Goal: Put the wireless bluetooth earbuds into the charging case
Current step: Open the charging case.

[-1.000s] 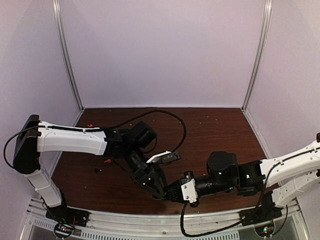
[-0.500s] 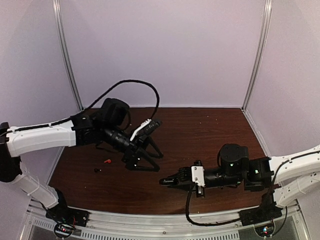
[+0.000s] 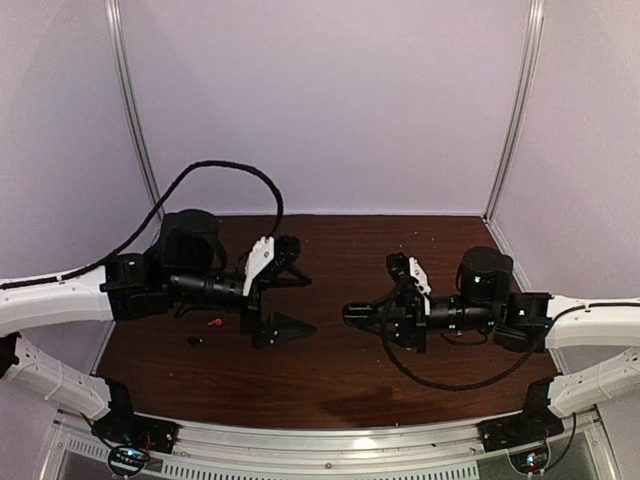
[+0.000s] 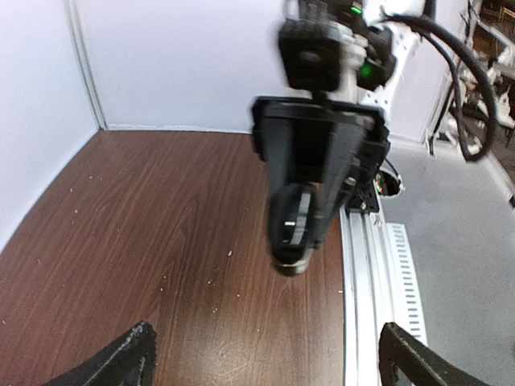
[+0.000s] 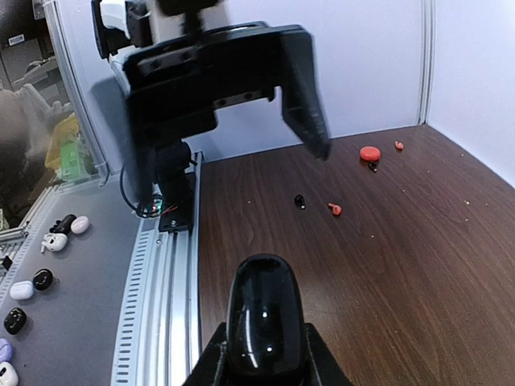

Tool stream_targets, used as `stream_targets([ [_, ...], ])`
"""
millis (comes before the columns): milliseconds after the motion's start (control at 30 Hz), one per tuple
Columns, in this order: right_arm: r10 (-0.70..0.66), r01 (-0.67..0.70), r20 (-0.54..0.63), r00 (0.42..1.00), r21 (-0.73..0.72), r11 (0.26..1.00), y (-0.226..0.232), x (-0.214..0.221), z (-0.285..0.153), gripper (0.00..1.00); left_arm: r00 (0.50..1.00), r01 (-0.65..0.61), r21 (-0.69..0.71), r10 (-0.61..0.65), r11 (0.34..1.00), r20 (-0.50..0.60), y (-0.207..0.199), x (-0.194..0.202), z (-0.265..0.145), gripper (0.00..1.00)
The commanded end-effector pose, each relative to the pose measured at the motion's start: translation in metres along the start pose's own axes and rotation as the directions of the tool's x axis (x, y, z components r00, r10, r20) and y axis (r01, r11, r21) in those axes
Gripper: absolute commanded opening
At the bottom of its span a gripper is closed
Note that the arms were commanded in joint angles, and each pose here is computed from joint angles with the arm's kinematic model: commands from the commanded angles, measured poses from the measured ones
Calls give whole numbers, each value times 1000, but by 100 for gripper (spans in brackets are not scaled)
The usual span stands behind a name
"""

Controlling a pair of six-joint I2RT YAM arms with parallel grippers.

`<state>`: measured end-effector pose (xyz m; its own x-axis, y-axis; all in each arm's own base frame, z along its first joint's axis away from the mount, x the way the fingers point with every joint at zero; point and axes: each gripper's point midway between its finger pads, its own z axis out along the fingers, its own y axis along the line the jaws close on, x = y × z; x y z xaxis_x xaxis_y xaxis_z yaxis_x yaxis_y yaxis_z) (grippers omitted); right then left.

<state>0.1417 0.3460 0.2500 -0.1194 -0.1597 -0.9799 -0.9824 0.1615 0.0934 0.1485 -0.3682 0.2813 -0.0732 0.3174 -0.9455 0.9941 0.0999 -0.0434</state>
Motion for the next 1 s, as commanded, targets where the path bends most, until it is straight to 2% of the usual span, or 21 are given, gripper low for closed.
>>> stream_targets([
  [0, 210, -204, 65, 976, -97, 974, 3, -24, 1, 15, 926, -351, -269, 374, 897, 41, -10, -18, -2, 98],
  [100, 310, -299, 66, 948, -133, 945, 0, -27, 5, 15, 886, -426, -351, 462, 834, 24, -8, -23, -2, 98],
  [300, 438, -421, 52, 898, -195, 886, 1, -31, 12, 18, 798, -563, -409, 600, 718, -45, -10, -26, 12, 98],
  [500, 496, -472, 60, 867, -226, 852, 2, -39, 14, 19, 749, -630, -338, 662, 699, -27, -23, -26, 25, 94],
  [633, 518, -493, 51, 854, -240, 836, 2, -38, 17, 19, 726, -668, -317, 683, 673, -79, -19, -16, 36, 90],
  [800, 527, -500, 43, 849, -257, 827, 3, -40, 21, 19, 721, -671, -323, 689, 668, -75, -19, -21, 40, 83],
  [967, 528, -503, 29, 848, -264, 823, 5, -38, 25, 20, 734, -649, -356, 677, 673, -59, -15, -29, 41, 72],
])
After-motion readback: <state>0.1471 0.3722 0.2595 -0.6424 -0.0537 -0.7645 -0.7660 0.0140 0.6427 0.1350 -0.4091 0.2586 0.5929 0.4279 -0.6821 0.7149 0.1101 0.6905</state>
